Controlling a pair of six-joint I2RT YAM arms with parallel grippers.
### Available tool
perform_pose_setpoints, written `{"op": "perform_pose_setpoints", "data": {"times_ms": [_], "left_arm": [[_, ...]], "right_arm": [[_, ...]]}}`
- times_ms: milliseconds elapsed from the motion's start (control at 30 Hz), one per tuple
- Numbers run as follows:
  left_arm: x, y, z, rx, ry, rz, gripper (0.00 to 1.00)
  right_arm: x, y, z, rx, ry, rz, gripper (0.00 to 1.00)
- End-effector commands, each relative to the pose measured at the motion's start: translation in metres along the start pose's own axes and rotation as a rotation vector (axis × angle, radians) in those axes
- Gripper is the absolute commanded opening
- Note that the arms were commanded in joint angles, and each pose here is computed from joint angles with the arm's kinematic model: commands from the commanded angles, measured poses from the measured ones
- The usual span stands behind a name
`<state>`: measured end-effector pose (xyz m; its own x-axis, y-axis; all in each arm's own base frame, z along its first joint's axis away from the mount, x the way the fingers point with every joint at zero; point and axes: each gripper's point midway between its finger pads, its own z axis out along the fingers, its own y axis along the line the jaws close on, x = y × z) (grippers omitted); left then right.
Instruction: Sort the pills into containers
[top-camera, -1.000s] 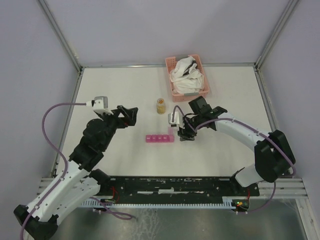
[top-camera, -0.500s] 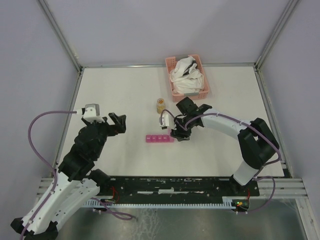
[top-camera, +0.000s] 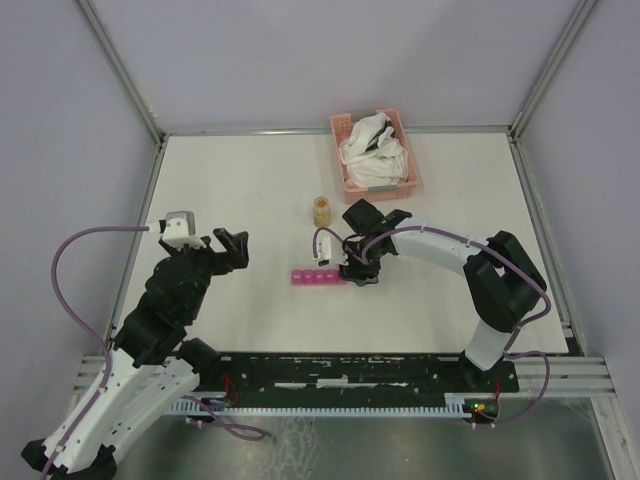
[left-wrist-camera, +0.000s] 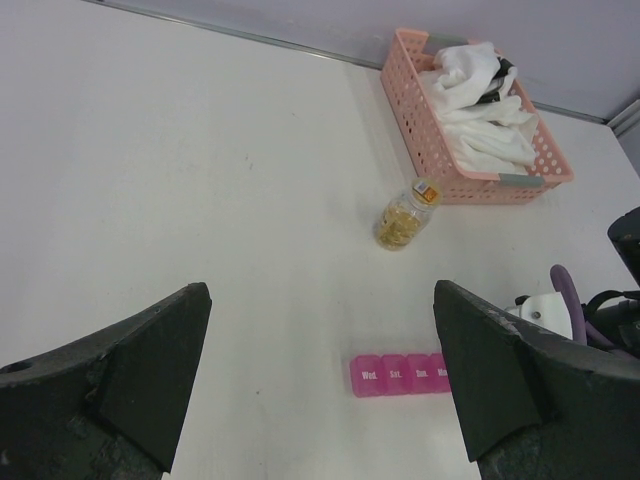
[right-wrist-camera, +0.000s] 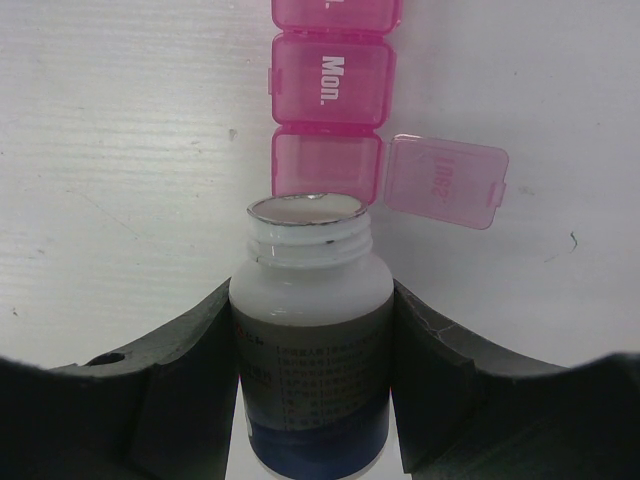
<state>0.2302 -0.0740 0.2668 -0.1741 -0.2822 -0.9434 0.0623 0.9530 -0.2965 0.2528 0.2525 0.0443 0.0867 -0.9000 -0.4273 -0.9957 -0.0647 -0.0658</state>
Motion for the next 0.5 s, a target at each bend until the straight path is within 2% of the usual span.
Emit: {"op": "perform_pose_setpoints", "data": {"times_ms": [0,467], "left_arm": [[-0.0055,0.0021,0.0004,-0.005,-0.023,0.029,0.99],[-0.0049,0.0018,0.0008,-0.003,-0.022,0.029,0.99]], "right_arm": [[-0.0094,-0.0122,-0.0032,0.033,0.010,-0.018,0.01],[-0.0079,-0.0136,-0.0011,0.044,0.082,-0.027,0.01]]}}
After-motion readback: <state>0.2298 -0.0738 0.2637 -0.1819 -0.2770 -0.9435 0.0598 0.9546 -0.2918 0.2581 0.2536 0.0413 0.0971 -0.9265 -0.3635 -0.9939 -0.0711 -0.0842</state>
